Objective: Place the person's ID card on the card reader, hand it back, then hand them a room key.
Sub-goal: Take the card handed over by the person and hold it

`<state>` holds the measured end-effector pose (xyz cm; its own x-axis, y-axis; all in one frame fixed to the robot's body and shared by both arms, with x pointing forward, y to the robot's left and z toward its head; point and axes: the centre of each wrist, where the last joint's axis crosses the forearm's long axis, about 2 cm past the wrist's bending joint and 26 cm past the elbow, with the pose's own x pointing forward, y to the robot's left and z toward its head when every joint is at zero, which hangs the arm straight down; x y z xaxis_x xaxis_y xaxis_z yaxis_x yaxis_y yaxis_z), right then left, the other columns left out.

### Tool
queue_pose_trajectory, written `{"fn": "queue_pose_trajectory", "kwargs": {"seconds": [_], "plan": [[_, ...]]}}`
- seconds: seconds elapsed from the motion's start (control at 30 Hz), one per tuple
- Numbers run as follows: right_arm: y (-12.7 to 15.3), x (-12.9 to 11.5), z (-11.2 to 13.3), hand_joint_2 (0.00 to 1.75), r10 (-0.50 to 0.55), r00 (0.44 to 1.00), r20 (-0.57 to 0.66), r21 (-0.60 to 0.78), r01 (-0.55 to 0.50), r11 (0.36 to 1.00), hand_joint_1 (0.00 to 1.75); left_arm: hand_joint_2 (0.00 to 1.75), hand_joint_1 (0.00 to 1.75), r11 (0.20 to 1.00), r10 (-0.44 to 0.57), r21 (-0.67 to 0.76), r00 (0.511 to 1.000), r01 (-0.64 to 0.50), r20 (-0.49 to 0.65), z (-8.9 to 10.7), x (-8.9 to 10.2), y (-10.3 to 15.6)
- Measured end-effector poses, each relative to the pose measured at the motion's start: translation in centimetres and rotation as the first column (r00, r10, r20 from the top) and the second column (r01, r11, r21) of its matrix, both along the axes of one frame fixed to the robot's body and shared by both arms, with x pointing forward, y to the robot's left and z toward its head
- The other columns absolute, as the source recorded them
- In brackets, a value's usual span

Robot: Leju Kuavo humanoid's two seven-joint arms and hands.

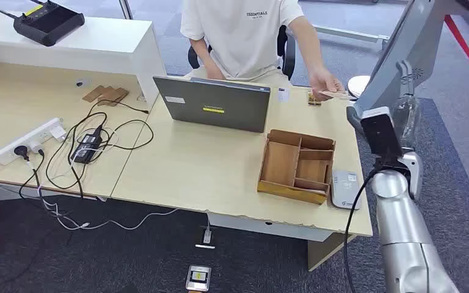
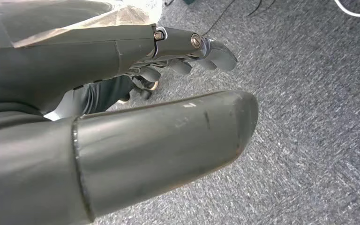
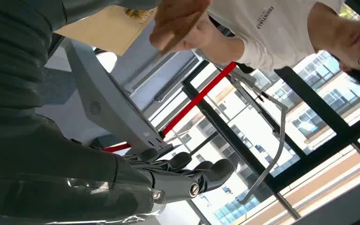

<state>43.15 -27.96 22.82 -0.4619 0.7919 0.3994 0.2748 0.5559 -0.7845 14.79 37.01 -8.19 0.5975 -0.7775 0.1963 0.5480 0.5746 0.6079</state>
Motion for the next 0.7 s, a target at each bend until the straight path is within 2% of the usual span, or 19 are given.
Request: {"fn": "queue_pose_trajectory", "kwargs": {"seconds": [0.3,0.67,0.7], "plan": [[0.2,0.6,-1.6,1.75,-0.008,0.999,-0.05,-0.174,-0.001,0.985,0.0,0.0,0.0,1.0,-0.023,0.01,1.0,0.023,-0.001,0.3,0.9,-0.2],[-0.2,1.1,-2.7,1.75,-0.045,0.997,-0.059,-0.231,0.03,0.972,0.0,0.0,0.0,0.999,-0.037,0.015,0.999,0.037,0.0,0.3,1.1,-0.3],[-0.3,1.2,-2.8,1.75,-0.048,0.997,-0.058,-0.232,0.034,0.972,0.06,0.0,0.0,0.999,-0.039,0.015,0.999,0.039,0.0,0.3,1.1,-0.3]]}}
